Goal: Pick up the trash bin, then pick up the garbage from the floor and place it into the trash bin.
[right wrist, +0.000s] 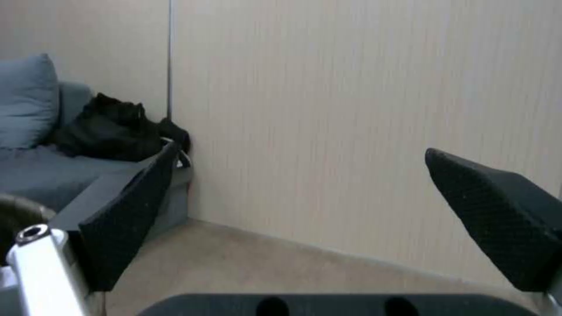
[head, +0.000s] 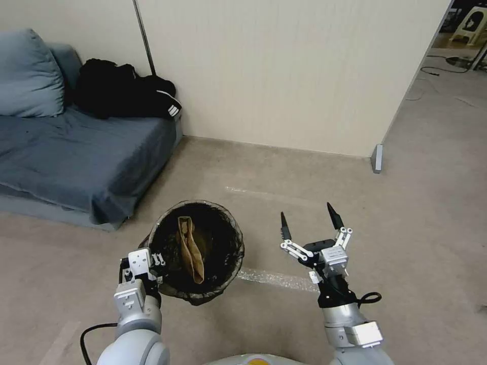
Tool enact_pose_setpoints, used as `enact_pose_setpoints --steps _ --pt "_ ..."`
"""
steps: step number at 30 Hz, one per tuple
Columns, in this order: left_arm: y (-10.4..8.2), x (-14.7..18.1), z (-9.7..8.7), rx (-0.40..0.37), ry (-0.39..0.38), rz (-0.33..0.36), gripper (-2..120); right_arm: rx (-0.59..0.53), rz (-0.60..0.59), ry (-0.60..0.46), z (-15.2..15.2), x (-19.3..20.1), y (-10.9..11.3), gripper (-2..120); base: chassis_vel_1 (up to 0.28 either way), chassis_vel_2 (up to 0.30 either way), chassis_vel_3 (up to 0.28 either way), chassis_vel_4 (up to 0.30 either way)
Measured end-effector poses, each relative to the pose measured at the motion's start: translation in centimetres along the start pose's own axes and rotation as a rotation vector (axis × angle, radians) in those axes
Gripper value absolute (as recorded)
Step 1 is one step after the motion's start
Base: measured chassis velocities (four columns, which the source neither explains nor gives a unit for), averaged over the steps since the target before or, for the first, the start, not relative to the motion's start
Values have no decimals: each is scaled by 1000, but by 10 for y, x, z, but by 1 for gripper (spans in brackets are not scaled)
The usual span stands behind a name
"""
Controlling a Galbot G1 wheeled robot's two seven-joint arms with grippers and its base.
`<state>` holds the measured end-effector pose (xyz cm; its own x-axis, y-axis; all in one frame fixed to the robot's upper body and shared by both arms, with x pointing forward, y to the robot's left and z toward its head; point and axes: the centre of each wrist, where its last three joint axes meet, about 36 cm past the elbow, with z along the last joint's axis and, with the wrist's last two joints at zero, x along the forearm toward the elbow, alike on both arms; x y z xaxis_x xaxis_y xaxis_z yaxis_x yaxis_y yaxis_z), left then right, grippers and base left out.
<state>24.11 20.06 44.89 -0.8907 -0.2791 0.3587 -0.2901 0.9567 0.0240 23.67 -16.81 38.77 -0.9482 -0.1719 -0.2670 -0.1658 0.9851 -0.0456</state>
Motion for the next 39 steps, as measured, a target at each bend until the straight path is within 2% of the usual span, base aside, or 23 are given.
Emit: enact_pose_setpoints --steps 18,31,39 --pt "0 5 -3 -1 15 12 1 -40 2 -14 10 -16 -12 100 18 18 20 18" --pt "0 13 -5 20 90 56 1 -40 7 -33 11 -27 -12 100 102 93 101 100" --pt "1 15 -6 28 110 65 1 -41 2 -32 13 -31 -10 100 120 131 128 131"
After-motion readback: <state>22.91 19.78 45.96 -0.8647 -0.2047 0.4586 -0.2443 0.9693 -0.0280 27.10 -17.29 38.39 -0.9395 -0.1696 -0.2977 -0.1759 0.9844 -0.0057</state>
